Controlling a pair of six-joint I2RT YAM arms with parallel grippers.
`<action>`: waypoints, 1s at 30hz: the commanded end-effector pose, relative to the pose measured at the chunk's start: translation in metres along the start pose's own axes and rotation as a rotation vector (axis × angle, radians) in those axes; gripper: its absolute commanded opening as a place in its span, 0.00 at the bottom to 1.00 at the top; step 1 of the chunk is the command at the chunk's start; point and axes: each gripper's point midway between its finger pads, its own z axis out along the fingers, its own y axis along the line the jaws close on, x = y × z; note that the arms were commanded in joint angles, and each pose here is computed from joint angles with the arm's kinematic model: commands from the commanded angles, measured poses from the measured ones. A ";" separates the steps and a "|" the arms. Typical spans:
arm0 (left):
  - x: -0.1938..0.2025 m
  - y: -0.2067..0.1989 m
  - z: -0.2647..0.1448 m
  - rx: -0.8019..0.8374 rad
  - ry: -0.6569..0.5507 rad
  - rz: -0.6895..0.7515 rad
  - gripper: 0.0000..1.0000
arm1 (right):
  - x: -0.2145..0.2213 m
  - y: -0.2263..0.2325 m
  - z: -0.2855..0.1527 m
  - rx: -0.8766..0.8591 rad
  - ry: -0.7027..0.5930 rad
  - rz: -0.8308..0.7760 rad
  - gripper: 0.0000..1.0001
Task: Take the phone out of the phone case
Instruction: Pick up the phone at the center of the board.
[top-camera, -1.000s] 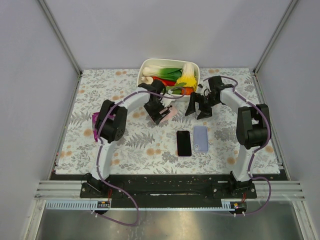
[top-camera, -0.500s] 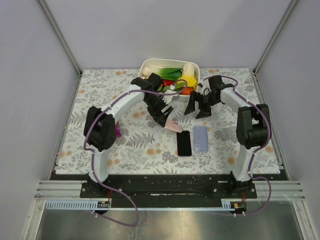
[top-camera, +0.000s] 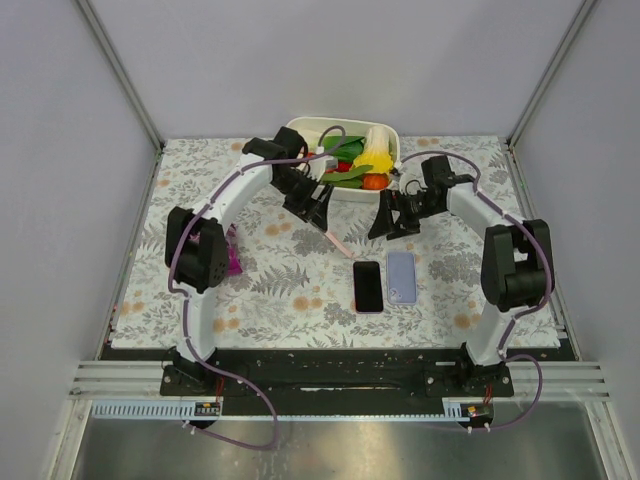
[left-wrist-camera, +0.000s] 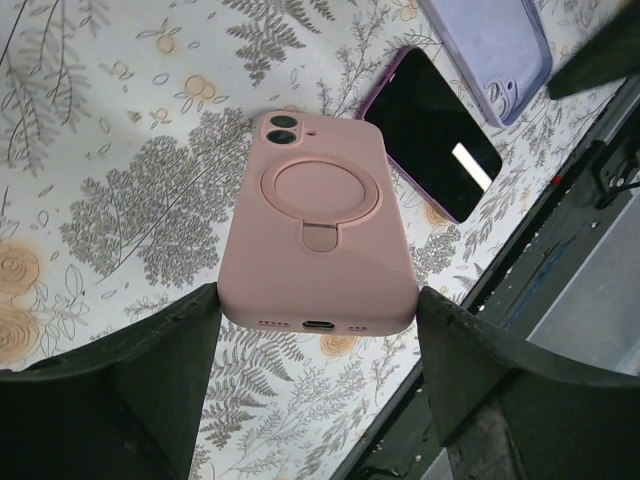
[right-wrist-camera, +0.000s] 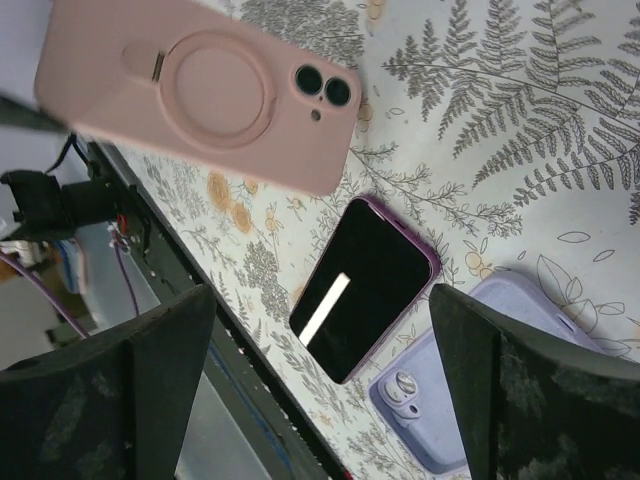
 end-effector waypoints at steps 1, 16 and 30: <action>-0.010 -0.013 -0.011 0.086 -0.039 -0.095 0.00 | -0.013 0.039 -0.024 -0.052 -0.109 -0.347 0.98; -0.004 -0.013 -0.010 0.106 -0.021 -0.159 0.00 | -0.016 0.053 0.021 0.242 -0.136 -0.849 0.97; -0.002 -0.007 -0.009 0.139 -0.022 -0.198 0.00 | -0.007 0.055 0.054 0.305 -0.138 -0.990 0.93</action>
